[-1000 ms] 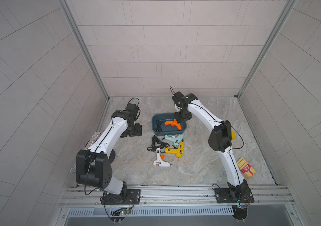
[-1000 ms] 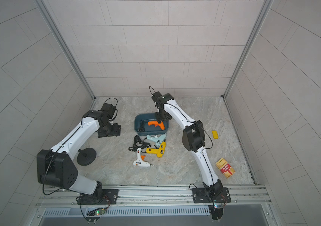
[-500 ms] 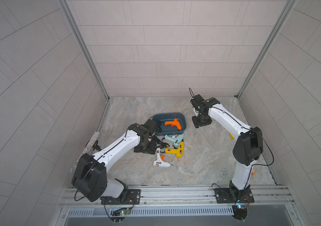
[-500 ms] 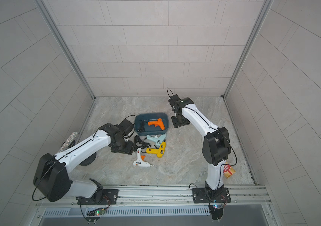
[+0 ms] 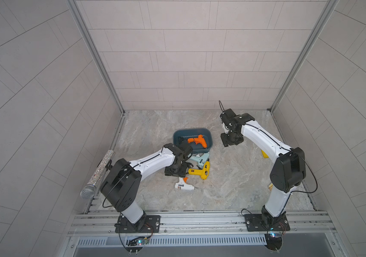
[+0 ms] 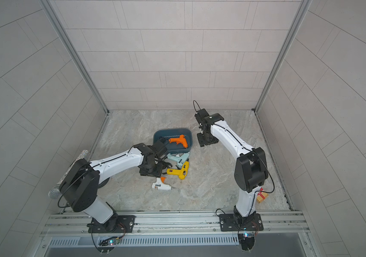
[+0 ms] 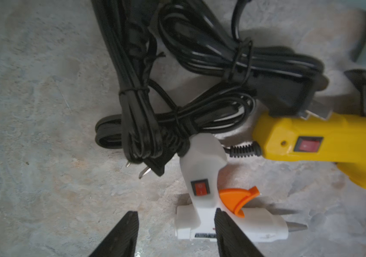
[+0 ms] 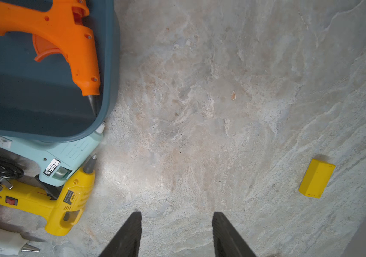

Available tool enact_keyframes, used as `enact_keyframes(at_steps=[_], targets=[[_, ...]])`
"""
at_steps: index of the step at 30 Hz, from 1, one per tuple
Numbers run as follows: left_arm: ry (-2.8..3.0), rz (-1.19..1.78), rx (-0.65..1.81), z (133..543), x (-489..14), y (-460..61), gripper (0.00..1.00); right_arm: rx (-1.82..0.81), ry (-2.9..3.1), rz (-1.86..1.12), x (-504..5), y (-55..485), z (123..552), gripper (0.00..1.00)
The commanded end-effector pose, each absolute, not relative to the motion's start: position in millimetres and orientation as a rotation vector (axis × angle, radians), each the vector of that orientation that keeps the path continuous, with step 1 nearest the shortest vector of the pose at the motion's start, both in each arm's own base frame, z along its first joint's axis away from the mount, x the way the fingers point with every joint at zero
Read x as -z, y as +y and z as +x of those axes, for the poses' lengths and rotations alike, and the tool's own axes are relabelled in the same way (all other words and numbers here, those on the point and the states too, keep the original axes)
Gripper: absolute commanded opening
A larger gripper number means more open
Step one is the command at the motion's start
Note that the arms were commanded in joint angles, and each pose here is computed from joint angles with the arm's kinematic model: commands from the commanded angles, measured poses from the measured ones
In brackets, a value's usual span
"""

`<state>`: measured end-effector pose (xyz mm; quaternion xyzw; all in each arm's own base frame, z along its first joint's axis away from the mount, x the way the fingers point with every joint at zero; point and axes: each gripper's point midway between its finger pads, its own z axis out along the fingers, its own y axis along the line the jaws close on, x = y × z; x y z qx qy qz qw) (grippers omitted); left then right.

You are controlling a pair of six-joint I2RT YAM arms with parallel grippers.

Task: Put the hot melt glue gun into the storage box
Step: Pick up the hot melt adhesive gun from the center of the board.

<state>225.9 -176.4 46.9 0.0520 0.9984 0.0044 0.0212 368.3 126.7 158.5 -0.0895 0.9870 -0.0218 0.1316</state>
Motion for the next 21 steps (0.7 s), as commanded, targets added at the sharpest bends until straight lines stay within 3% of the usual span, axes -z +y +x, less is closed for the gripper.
enact_keyframes(at_steps=[1, 11, 21], targets=[[3.064, 0.117, -0.004, 239, -43, -186, 0.6, 0.063, 2.862, -0.247, -164, 119, 360, 0.56], [3.092, 0.122, -0.025, 244, -24, -191, 0.54, 0.055, 2.872, -0.221, -160, 112, 353, 0.56], [3.036, 0.202, 0.055, 233, -66, -185, 0.24, -0.109, 2.846, -0.193, -180, 122, 349, 0.56]])
